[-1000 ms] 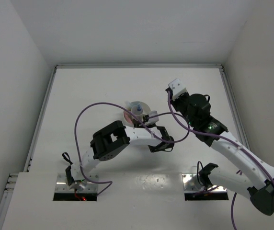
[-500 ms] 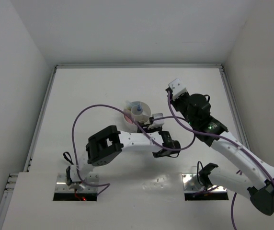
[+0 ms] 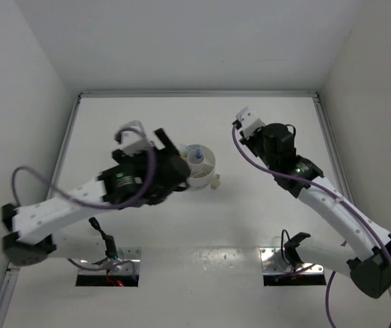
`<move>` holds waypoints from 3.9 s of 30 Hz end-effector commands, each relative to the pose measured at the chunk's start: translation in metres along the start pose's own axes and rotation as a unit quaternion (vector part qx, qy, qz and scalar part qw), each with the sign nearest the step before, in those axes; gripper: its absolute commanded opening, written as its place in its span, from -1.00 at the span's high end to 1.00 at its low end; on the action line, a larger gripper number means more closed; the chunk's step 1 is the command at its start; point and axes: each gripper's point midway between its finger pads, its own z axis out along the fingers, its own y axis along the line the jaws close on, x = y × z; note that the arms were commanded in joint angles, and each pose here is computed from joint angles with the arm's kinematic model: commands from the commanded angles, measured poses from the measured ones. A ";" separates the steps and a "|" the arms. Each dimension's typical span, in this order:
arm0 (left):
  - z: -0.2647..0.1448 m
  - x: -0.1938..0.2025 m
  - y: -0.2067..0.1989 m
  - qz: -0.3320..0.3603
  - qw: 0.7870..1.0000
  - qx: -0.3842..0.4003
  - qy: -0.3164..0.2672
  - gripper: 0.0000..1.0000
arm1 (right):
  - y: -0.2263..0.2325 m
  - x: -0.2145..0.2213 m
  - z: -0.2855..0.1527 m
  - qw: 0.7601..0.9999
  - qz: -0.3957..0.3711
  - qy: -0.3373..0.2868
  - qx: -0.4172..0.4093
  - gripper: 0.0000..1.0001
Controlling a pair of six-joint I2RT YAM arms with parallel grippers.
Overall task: Sort the stationery into containers
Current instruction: Move the storage box to the center of the board, then pick up the stationery from the center of the board.
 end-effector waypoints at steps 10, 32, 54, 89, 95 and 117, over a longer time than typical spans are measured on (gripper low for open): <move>-0.011 -0.027 0.068 0.010 0.987 0.131 0.089 0.28 | 0.128 0.090 0.028 0.917 0.118 0.247 -0.289 0.60; 0.040 0.036 0.062 0.111 0.977 0.118 0.137 -0.99 | 0.200 0.146 0.058 0.818 0.296 0.326 -0.369 -0.24; 0.062 0.042 0.079 0.116 0.979 0.101 0.133 -0.99 | 0.207 0.132 0.092 0.813 0.314 0.308 -0.381 -0.16; 0.075 0.053 0.082 0.104 0.973 0.127 0.160 -0.99 | 0.212 0.143 0.073 0.847 -0.042 0.139 -0.511 -0.57; 0.077 0.055 0.083 0.106 0.973 0.125 0.165 -0.99 | 0.216 0.144 0.068 0.842 -0.043 0.146 -0.518 -0.57; 0.080 0.053 0.083 0.104 0.973 0.127 0.163 -0.99 | 0.221 0.174 0.028 0.812 -0.070 0.202 -0.543 -0.25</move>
